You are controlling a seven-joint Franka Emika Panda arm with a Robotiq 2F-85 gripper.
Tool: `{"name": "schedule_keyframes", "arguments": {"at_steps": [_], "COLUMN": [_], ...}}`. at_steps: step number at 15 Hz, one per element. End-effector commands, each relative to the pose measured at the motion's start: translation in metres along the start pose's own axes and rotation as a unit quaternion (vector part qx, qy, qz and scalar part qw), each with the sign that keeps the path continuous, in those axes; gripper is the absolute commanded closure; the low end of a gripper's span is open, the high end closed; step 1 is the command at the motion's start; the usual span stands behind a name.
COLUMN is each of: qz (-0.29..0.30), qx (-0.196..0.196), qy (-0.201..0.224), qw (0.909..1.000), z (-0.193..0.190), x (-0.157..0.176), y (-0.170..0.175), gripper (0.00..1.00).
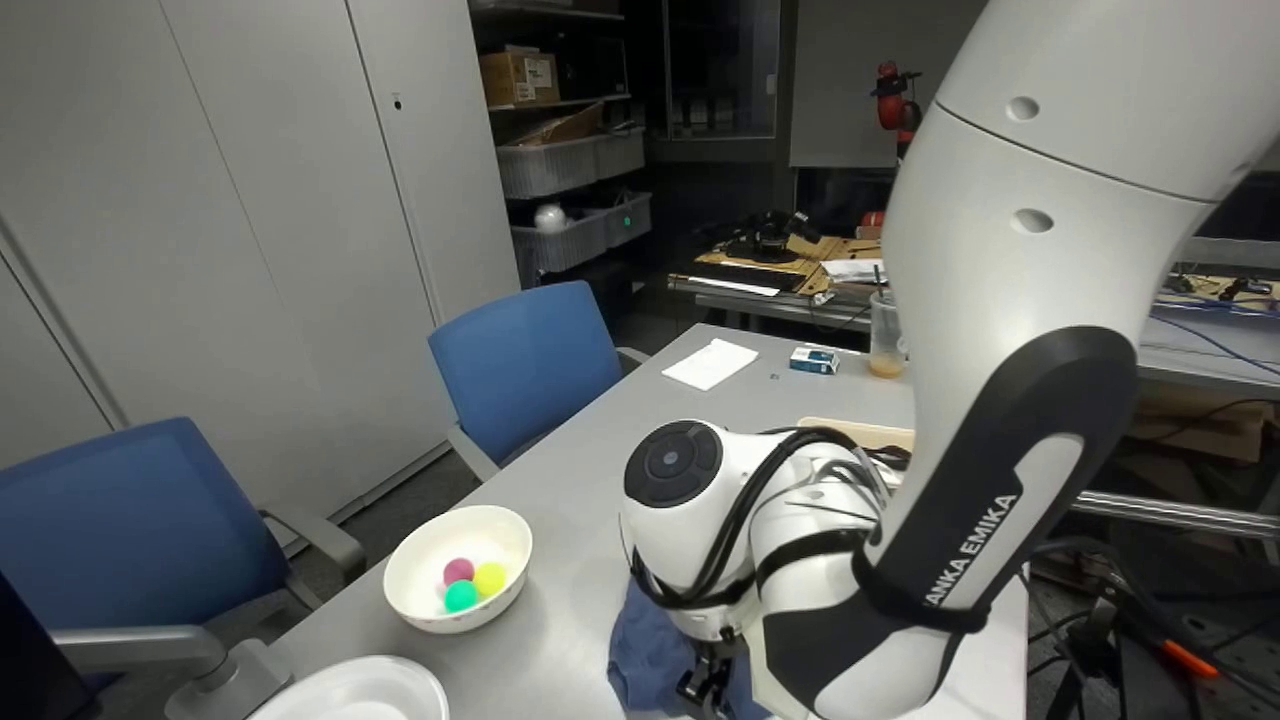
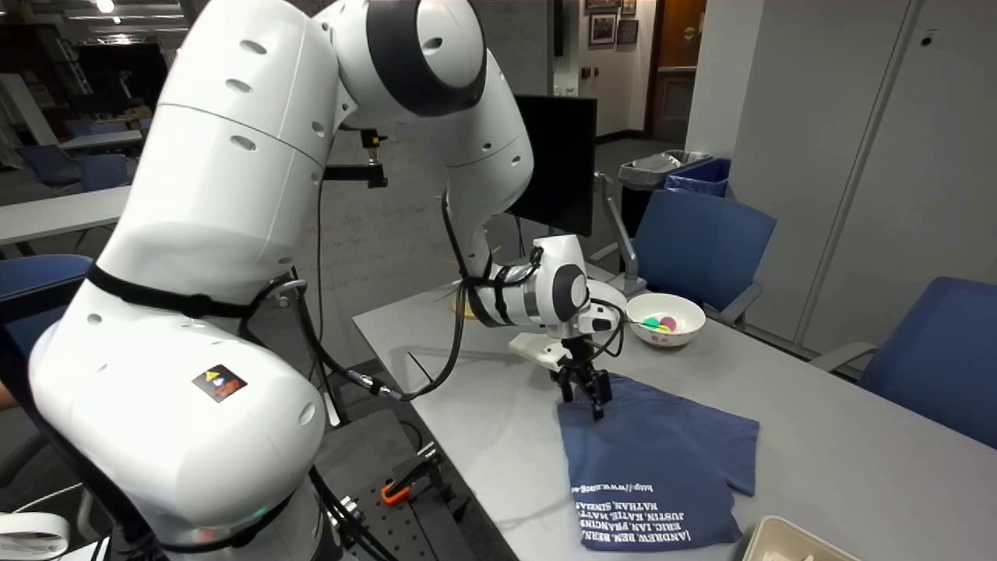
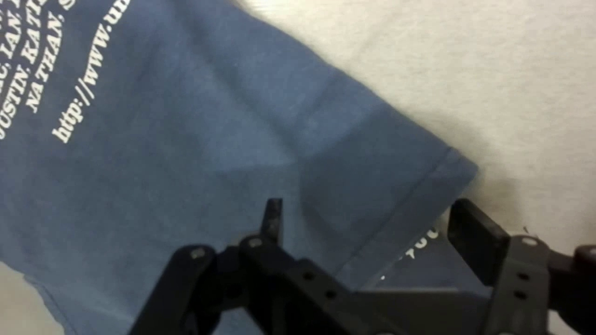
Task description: Unfold the shirt on the table.
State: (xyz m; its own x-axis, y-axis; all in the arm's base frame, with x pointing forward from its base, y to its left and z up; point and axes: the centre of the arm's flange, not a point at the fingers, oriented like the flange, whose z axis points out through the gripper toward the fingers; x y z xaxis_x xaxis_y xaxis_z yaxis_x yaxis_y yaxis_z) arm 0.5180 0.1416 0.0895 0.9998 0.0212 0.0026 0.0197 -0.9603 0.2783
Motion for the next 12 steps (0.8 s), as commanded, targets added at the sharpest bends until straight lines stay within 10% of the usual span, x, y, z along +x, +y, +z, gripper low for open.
{"name": "schedule_keyframes", "arguments": {"at_steps": [1,12], "qz": [0.018,0.033], "qx": [-0.016,-0.024], "qy": [0.013,0.017], "qw": [0.9996,0.9990], "z": [0.004,-0.006], "x": [0.007,0.010], "y": [0.004,0.011], "gripper": [0.15,1.00]}}
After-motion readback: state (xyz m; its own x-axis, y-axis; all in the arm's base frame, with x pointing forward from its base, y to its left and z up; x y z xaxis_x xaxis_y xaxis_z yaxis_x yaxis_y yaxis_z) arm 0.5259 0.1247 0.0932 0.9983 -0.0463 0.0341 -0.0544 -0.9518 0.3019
